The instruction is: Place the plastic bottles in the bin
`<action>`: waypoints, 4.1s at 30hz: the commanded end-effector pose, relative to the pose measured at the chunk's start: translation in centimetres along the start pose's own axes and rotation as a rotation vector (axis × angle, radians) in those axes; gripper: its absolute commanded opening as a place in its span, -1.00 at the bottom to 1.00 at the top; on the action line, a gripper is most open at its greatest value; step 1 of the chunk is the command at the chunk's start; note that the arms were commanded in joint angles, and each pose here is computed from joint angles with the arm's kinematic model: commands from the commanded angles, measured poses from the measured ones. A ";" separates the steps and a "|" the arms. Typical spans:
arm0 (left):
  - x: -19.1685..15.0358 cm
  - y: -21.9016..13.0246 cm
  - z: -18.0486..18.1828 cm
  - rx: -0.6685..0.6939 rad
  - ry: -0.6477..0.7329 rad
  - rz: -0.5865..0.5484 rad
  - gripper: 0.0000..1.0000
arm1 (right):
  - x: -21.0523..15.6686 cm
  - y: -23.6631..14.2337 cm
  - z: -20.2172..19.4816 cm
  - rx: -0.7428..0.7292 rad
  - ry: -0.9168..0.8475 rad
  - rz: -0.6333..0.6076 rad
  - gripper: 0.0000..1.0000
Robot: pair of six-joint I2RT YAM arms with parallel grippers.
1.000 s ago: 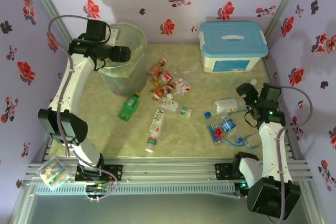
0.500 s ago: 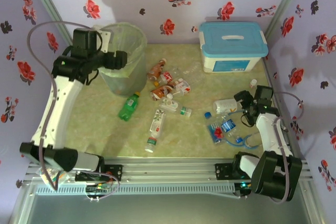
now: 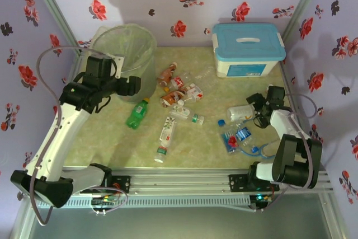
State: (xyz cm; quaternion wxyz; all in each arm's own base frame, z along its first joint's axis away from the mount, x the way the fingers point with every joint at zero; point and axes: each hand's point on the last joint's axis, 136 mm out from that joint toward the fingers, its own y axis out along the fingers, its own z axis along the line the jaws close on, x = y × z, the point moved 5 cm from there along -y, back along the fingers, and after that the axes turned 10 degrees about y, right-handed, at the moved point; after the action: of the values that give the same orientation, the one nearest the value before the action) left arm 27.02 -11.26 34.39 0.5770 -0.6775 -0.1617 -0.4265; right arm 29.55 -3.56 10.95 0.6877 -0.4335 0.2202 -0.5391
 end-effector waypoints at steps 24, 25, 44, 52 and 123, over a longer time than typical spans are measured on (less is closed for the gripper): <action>1.1 1.5 -2.3 -0.035 -0.002 -0.005 0.80 | 0.3 2.5 4.0 0.031 -0.090 -0.024 0.38; 1.3 1.5 -2.5 -0.041 0.000 -0.009 0.80 | 0.3 2.1 4.3 0.045 -0.095 -0.028 0.37; 5.1 3.1 -13.2 -0.502 0.027 -0.094 0.99 | -9.0 -12.1 18.3 0.891 -0.515 0.164 0.18; 5.4 5.3 -18.9 -0.732 0.043 -0.083 0.99 | -13.7 -16.8 20.7 1.102 -0.646 0.250 0.19; 9.2 12.2 6.0 0.001 0.018 0.080 -0.80 | -7.9 -16.9 11.0 0.659 -0.694 -0.101 0.99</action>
State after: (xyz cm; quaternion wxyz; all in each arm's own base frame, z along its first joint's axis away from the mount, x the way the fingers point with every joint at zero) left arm 43.94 -12.71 34.57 0.5759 -0.6894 -0.1512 -0.4127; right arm 26.31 7.48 29.62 0.8037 -0.3436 -0.2202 -0.4330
